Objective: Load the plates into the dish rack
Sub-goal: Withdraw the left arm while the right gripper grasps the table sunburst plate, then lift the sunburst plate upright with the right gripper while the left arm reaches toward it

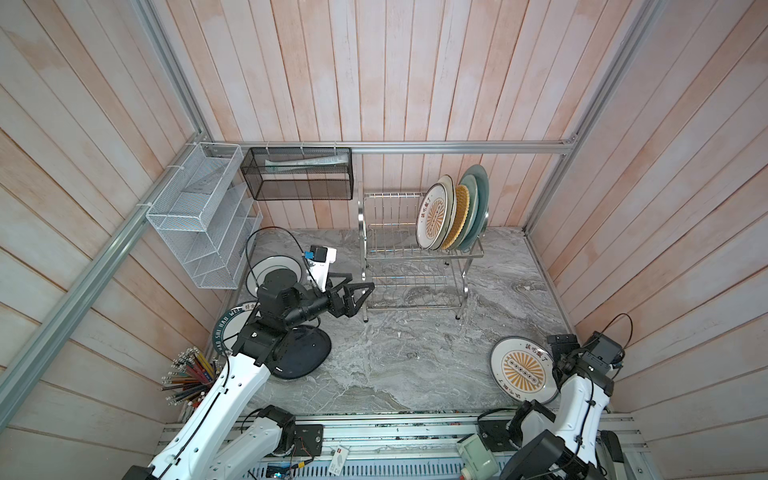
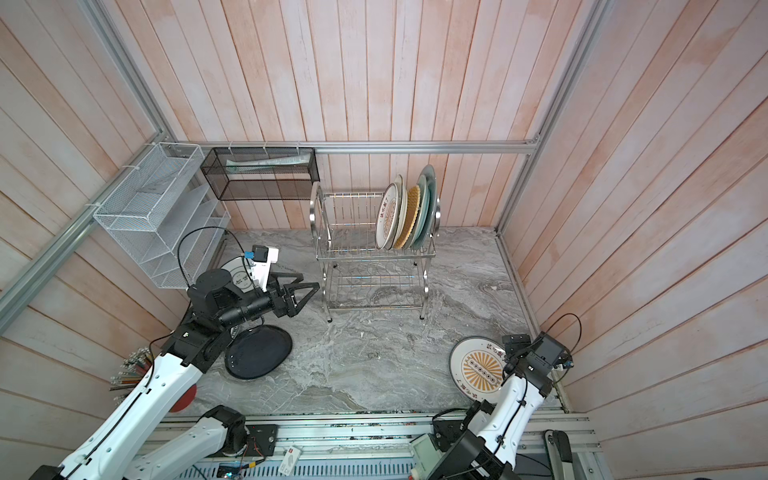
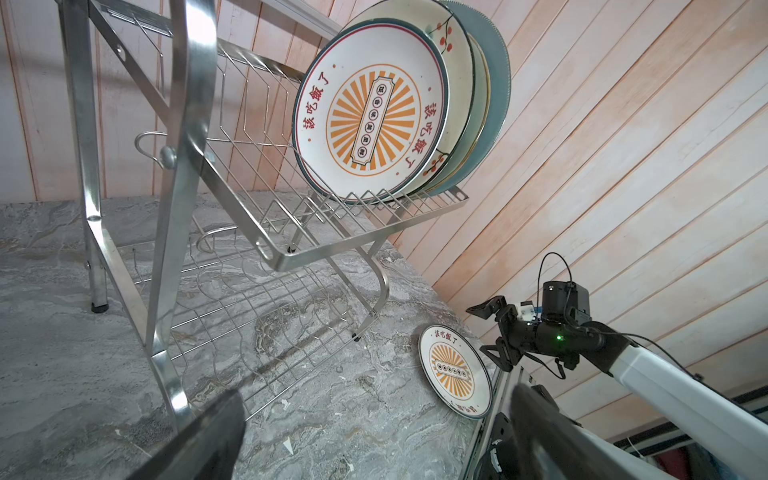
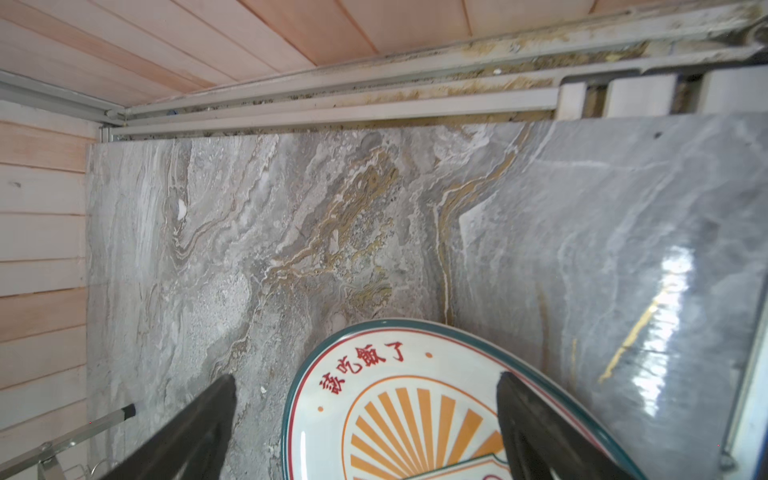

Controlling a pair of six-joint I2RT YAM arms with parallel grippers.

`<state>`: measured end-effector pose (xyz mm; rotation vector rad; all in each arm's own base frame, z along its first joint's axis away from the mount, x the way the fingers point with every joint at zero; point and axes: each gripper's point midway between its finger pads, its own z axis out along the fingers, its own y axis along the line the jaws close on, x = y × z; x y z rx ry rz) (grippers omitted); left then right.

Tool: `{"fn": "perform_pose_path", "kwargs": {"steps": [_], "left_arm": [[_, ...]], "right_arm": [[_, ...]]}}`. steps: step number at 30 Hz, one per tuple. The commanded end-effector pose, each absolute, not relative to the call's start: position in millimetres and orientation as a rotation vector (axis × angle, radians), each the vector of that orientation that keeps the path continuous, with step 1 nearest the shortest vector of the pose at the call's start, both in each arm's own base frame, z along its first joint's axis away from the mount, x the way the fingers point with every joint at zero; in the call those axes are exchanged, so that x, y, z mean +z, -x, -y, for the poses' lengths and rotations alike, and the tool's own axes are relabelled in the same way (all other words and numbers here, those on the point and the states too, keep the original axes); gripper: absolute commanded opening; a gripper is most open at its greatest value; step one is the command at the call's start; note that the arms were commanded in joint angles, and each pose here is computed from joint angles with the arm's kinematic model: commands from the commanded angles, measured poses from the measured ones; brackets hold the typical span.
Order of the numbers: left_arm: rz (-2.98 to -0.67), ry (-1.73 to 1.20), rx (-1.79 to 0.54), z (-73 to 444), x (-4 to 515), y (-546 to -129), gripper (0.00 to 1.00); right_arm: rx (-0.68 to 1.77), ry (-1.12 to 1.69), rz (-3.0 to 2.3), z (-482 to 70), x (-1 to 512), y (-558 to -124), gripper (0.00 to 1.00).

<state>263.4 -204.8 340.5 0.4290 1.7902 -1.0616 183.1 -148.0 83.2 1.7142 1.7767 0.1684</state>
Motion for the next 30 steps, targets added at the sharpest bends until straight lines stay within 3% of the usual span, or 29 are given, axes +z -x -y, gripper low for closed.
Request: {"fn": "perform_pose_path", "kwargs": {"steps": [1,12,21,30], "left_arm": [[-1.780,-0.429,-1.069,203.9,341.8,-262.7,1.00],[-1.776,-0.443,-1.091,205.9,341.2,-258.6,1.00],[-1.775,-0.451,-1.102,207.3,341.9,-257.6,1.00],[-1.791,-0.450,-1.152,212.7,338.9,-259.8,1.00]], "right_arm": [[0.020,-1.779,-1.774,160.3,81.2,-162.0,0.98],[0.127,-1.825,-1.775,146.7,53.8,-158.8,0.98],[0.441,-1.727,-1.887,98.0,42.2,-178.2,0.97],[0.688,-1.445,-2.121,20.3,31.4,-197.3,0.95]]}}
